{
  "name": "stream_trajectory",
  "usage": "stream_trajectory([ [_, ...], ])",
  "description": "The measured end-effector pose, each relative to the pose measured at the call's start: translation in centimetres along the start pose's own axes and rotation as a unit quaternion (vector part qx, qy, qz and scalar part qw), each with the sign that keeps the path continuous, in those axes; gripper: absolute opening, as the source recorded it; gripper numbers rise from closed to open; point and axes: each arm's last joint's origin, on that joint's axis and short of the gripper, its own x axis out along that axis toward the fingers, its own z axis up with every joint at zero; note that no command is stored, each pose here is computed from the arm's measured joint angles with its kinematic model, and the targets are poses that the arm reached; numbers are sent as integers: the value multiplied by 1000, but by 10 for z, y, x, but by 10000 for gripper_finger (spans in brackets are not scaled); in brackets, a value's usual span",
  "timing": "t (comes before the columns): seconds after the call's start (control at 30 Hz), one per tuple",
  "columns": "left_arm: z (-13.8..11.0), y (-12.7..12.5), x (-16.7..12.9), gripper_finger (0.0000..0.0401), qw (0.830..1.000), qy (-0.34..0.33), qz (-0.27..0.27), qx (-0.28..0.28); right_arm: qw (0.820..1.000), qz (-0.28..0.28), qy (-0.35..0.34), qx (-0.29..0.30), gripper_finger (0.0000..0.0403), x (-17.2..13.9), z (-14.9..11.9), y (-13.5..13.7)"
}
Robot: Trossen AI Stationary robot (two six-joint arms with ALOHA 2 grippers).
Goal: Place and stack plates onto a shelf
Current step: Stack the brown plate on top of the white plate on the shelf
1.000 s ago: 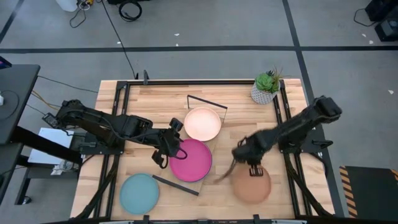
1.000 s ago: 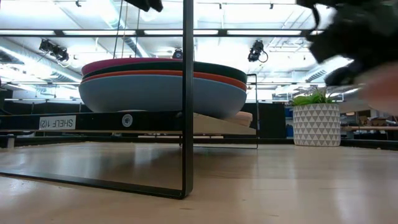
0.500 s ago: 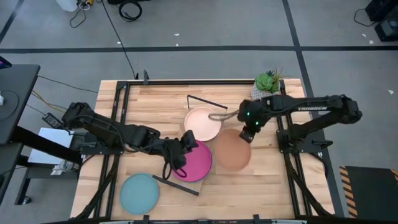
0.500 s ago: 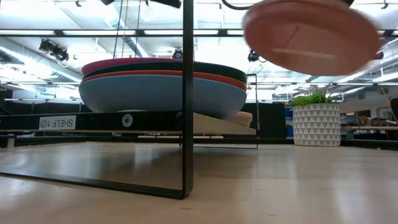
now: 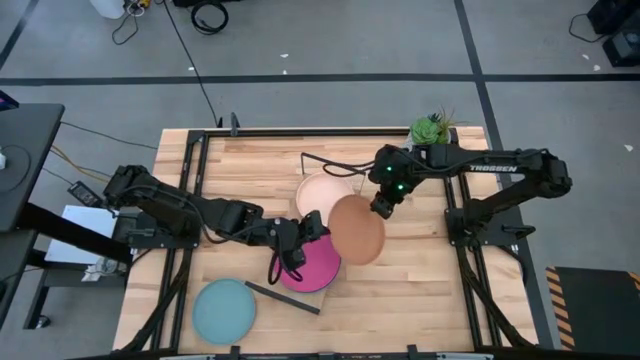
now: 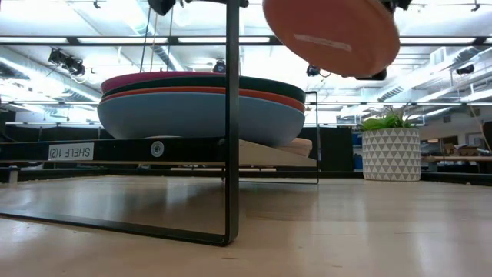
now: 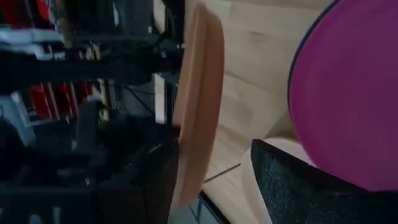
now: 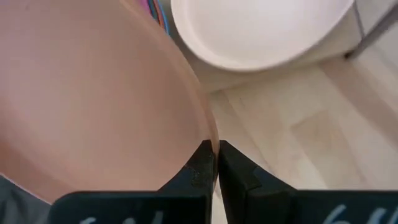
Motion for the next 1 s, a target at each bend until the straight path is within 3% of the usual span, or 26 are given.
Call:
stream_trajectory([
  [0.3,5,-1,4,192,999,3,10,46,1000,0,6,-21,19,5,26,16],
  [0.47,5,-2,4,167,999,4,7,41,999,15,8,-42,19,7,37,24],
  [0.67,5,-2,4,109,1000,9,4,0,998,18,-1,-63,22,5,40,27],
  [0.83,4,-5,3,61,1000,14,-9,-13,997,19,-17,-77,50,-4,39,29],
  [1.0,4,-6,3,54,999,15,-15,-24,995,29,-48,-78,88,-25,36,27],
])
